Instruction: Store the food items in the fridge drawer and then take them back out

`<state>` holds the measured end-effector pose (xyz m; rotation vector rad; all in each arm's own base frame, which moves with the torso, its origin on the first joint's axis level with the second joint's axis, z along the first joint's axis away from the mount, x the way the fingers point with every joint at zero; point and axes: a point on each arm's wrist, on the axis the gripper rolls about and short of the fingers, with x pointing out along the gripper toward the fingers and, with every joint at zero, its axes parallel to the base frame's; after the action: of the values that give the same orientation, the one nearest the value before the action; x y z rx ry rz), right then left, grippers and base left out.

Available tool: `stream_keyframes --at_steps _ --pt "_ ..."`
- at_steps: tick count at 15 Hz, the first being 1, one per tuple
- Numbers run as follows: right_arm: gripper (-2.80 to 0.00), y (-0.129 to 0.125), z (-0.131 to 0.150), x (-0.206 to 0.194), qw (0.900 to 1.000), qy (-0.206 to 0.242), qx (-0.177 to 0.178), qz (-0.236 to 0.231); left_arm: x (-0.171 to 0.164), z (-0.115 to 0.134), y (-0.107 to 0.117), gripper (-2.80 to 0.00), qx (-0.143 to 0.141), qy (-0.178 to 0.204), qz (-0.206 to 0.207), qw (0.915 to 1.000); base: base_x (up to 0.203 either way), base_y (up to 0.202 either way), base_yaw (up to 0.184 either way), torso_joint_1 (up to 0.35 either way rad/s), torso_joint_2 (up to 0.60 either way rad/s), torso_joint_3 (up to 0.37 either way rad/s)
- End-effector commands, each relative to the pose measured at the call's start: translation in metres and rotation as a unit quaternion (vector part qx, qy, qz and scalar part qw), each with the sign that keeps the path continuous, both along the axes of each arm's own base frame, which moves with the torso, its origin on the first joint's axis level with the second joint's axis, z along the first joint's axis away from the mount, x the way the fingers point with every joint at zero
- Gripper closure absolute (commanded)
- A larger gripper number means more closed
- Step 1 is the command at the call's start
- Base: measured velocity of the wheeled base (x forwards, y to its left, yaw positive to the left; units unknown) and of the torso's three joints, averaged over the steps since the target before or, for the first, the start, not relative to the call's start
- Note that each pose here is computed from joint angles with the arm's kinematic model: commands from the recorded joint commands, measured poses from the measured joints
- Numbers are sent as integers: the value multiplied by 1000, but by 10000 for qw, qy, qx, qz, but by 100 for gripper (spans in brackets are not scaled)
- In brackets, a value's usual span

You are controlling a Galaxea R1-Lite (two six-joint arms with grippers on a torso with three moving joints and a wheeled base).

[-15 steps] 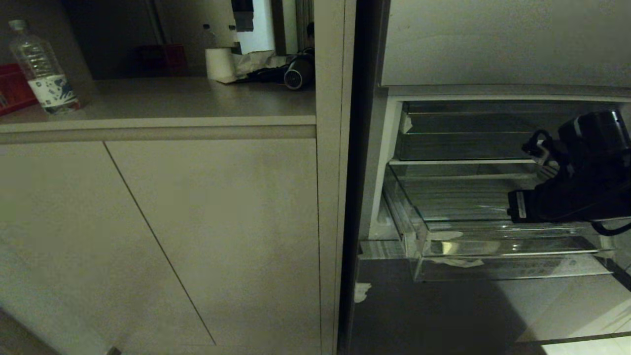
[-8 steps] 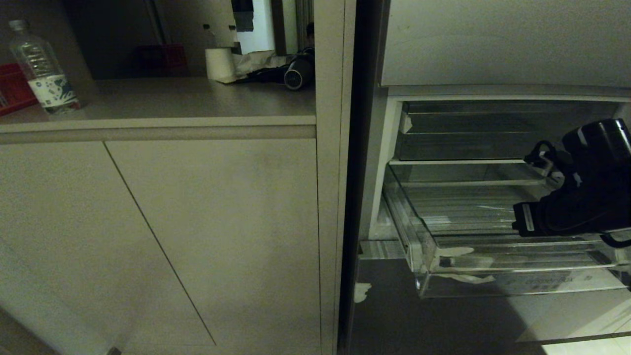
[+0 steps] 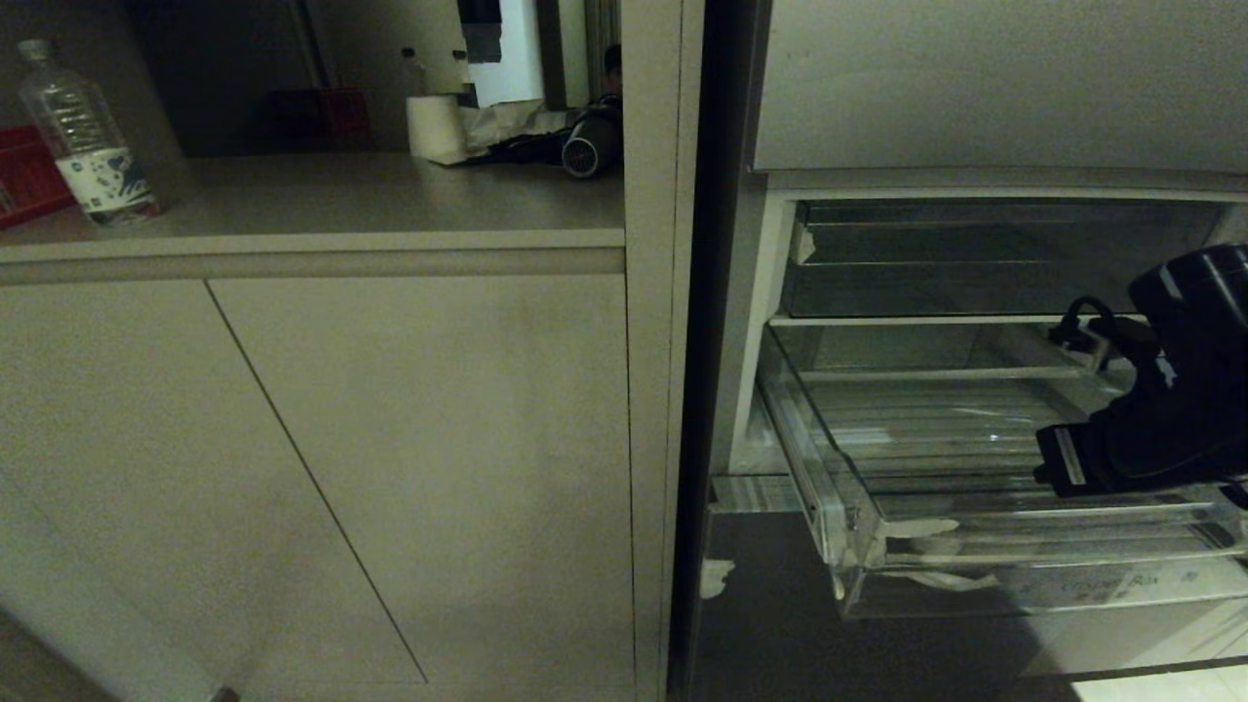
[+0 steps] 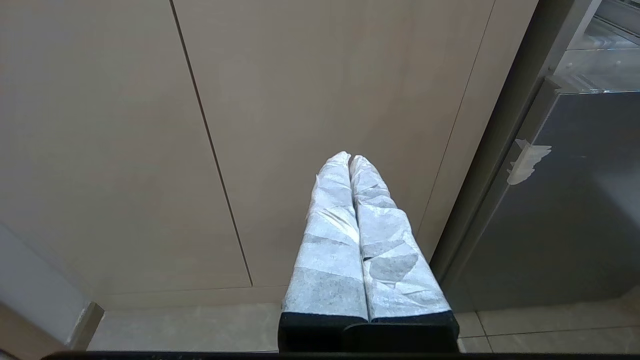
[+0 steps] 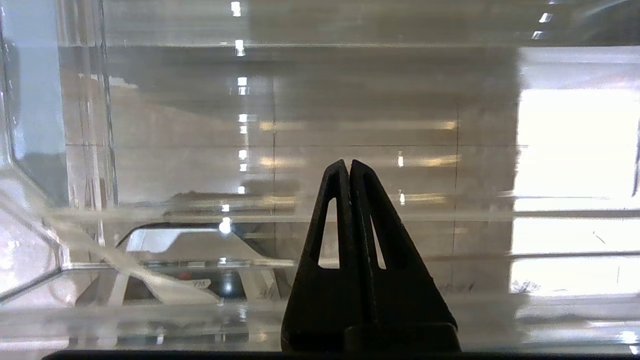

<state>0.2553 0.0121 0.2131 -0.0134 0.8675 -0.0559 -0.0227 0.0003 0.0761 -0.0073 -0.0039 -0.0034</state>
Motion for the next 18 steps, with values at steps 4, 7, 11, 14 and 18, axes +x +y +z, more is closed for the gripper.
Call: stream_keyframes --at_steps 4,7,11,14,18 --pt "0 -1 6 -18 9998 126 -98 101 0 0 0 0 -2 -4 2 10000 0 0 0 0 0 0" --pt "0 -2 4 -29 9995 194 -162 177 0 0 0 0 -2 4 2 10000 0 0 0 0 0 0" --pt "0 -3 3 -40 9993 251 -190 210 0 0 0 0 -2 4 2 10000 0 0 0 0 0 0" --pt "0 -3 -2 -44 9986 292 -292 337 0 0 0 0 -2 0 2 10000 0 0 0 0 0 0" --pt "0 -2 7 -24 9983 -481 -246 207 0 0 0 0 -2 -2 2 10000 0 0 0 0 0 0"
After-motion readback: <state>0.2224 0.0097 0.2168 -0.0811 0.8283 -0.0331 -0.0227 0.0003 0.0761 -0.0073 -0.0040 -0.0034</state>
